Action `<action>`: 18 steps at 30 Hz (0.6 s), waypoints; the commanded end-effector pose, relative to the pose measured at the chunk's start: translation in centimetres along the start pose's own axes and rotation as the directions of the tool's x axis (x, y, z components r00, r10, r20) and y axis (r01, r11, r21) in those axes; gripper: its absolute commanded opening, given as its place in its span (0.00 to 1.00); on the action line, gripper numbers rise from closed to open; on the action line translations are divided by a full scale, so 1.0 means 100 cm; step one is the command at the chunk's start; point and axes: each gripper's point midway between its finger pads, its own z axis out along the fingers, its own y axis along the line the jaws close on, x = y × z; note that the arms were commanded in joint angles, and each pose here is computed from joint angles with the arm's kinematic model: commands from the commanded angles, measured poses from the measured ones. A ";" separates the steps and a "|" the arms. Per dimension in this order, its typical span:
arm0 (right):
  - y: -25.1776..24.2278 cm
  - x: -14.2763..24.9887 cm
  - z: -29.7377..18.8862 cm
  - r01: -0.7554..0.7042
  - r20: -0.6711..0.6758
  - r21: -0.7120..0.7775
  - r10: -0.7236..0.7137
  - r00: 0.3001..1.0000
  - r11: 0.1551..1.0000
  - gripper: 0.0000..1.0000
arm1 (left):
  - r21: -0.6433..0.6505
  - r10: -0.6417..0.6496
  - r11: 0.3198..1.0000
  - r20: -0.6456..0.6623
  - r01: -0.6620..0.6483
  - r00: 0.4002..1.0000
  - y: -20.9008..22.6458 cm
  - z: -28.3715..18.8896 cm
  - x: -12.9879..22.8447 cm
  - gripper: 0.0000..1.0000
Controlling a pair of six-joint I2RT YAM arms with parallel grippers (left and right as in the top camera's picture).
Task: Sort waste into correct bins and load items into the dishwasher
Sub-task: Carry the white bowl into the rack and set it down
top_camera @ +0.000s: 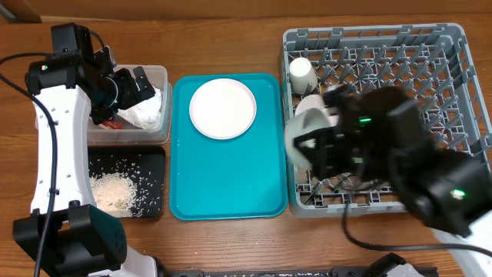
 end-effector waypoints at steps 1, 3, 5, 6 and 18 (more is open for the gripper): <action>0.021 -0.005 -0.023 0.004 -0.007 -0.204 -0.006 1.000 0.979 0.04 | 0.004 0.027 1.000 0.022 -0.027 0.999 -0.005 -0.006 -0.003 1.00; 0.019 -0.009 -0.027 0.001 -0.005 -0.257 -0.003 1.000 0.966 0.04 | 0.004 0.027 1.000 0.022 -0.027 0.999 -0.005 -0.006 -0.003 1.00; 0.008 -0.013 -0.028 -0.012 0.007 -0.272 0.015 1.000 0.962 0.04 | 0.004 0.027 1.000 0.022 -0.027 0.999 -0.005 -0.006 -0.003 1.00; 0.001 -0.015 -0.027 -0.028 0.008 -0.271 0.032 0.999 0.962 0.04 | 0.004 0.027 1.000 0.022 -0.027 0.999 -0.005 -0.006 -0.003 1.00; -0.060 0.002 0.006 -0.213 -0.097 -0.434 0.190 0.977 0.875 0.04 | 0.004 0.027 1.000 0.022 -0.027 0.999 -0.005 -0.006 -0.003 1.00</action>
